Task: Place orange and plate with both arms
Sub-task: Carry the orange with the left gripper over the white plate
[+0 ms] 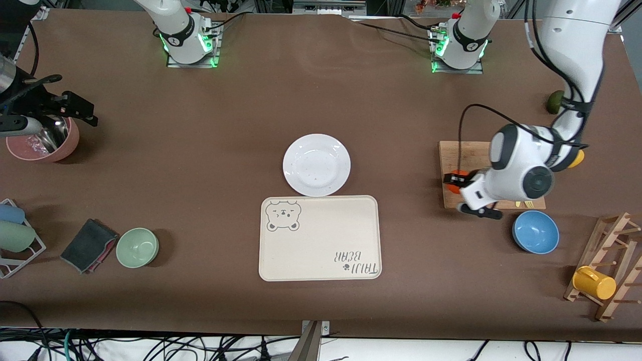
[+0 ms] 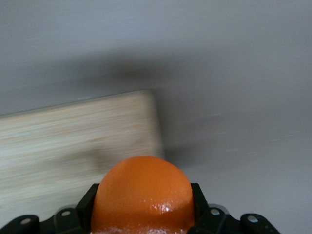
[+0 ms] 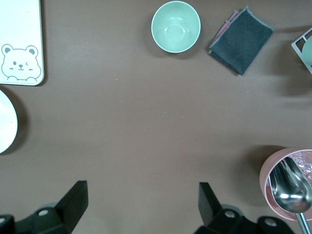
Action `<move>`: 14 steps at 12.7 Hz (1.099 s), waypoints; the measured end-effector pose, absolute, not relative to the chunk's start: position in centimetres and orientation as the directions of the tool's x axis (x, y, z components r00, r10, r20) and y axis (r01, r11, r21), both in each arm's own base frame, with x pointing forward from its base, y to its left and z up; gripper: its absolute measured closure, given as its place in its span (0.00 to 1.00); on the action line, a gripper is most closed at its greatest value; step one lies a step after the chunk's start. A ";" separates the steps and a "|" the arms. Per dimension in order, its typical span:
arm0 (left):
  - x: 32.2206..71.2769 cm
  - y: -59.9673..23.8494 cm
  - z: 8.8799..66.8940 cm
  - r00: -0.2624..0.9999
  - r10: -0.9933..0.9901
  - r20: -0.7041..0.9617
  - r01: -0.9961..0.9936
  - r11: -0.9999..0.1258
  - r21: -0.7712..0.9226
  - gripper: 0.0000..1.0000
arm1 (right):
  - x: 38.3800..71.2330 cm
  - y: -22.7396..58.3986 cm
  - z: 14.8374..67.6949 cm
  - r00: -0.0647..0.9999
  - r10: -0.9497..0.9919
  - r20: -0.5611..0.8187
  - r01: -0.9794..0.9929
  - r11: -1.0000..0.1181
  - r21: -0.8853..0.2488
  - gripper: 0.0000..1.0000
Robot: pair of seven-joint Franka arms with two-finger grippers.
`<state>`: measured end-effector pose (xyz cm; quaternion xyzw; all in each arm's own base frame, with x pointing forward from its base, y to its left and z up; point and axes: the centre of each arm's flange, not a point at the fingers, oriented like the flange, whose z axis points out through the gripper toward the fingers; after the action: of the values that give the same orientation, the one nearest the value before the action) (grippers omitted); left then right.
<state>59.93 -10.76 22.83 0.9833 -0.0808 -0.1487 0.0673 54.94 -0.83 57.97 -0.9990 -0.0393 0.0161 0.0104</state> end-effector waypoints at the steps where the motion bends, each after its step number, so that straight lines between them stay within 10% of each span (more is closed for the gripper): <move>1: 59.4 -13.9 23.2 0.944 -0.175 -0.281 -0.133 -0.978 0.160 0.24 | 54.9 -0.8 58.0 0.996 0.079 -0.032 0.078 -0.997 -0.022 0.00; 14: 46.8 -48.5 21.7 0.957 0.142 -0.254 0.193 -0.963 0.187 0.24 | 54.3 0.7 57.6 0.991 0.106 -0.086 0.105 -0.994 -0.022 0.00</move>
<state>46.82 -48.53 21.68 0.9835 0.0852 -0.1200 0.1057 54.32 0.65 57.56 -0.9976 -0.0528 0.0435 0.0085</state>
